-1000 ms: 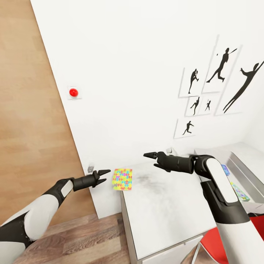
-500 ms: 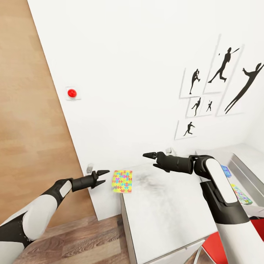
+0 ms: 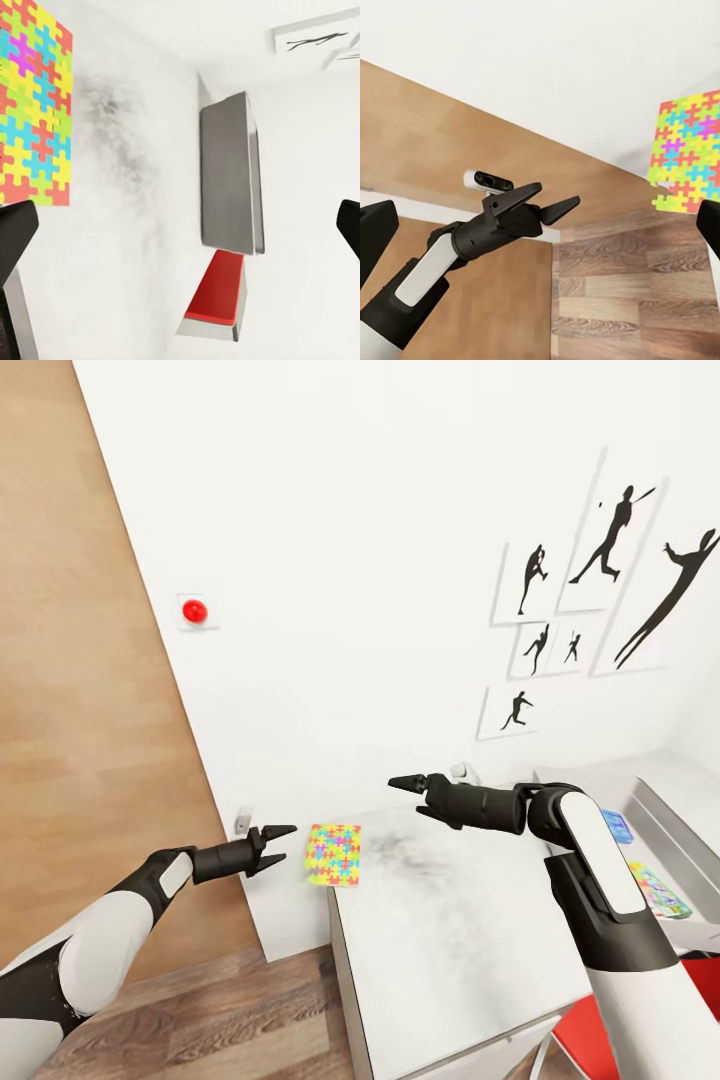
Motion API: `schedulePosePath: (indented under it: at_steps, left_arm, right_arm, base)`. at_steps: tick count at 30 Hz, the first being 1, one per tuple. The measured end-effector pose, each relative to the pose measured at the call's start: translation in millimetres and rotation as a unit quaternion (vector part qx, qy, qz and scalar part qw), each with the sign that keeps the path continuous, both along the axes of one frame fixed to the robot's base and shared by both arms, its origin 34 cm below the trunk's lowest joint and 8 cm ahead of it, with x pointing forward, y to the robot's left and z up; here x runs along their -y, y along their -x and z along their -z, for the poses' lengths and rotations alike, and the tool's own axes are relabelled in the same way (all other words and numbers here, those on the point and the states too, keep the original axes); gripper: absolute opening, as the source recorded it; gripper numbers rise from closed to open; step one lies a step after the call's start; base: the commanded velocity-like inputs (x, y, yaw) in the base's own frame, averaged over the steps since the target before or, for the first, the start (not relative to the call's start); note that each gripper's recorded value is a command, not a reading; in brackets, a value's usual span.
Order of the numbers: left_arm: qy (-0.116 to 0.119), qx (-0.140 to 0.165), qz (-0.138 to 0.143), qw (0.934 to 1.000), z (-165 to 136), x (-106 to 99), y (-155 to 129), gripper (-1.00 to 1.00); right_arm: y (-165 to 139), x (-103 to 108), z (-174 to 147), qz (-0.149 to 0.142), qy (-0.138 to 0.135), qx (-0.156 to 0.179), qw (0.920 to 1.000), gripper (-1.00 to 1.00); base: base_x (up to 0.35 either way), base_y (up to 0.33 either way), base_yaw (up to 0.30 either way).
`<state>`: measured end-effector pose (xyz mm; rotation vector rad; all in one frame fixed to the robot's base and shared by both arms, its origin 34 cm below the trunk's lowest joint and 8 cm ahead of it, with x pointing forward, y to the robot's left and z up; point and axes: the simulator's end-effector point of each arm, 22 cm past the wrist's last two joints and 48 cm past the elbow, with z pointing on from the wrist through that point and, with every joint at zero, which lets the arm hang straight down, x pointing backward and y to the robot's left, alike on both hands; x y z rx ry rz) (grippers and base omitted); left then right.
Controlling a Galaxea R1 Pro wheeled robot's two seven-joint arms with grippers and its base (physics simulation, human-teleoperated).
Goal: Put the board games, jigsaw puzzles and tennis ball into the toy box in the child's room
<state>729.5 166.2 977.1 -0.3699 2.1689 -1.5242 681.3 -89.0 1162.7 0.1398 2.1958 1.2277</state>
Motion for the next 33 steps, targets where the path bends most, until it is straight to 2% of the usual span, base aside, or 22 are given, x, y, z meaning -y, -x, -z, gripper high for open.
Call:
schedulePosePath:
  at_steps: [12, 18, 21, 23, 26, 31, 33]
  left_arm:
    - [0.003, 0.002, -0.004, 1.0000, 7, -1, -6, 1.00]
    - [0.006, 0.004, -0.020, 0.9998, 9, -19, -12, 1.00]
    - [-0.001, 0.005, -0.032, 0.9995, 12, -41, -14, 1.00]
    - [-0.006, 0.005, -0.041, 0.9991, 13, -55, -16, 1.00]
    - [-0.003, -0.003, -0.047, 0.9989, 16, -63, -17, 1.00]
    - [0.000, -0.016, -0.047, 0.9988, 24, -57, -17, 1.00]
    - [-0.003, -0.018, -0.047, 0.9987, 27, -57, -18, 1.00]
  right_arm:
    - [-5, -1, 8, -0.001, -0.001, 0.002, 1.0000, 1.00]
    - [-6, -1, 12, -0.002, -0.004, 0.003, 1.0000, 1.00]
    - [-7, -1, 12, -0.003, -0.007, 0.004, 1.0000, 1.00]
    - [-7, -4, 10, -0.007, -0.017, 0.009, 0.9998, 1.00]
    - [-5, -10, 3, -0.020, -0.037, 0.018, 0.9990, 1.00]
    - [0, -20, -10, -0.043, -0.075, 0.036, 0.9956, 1.00]
    - [0, -21, -11, -0.047, -0.081, 0.039, 0.9948, 1.00]
  base:
    - [0.000, 0.000, 0.000]
    - [0.000, 0.000, 0.000]
    - [0.000, 0.000, 0.000]
    - [0.000, 0.000, 0.000]
    - [0.000, 0.000, 0.000]
    - [0.000, 0.000, 0.000]
    - [0.000, 0.000, 0.000]
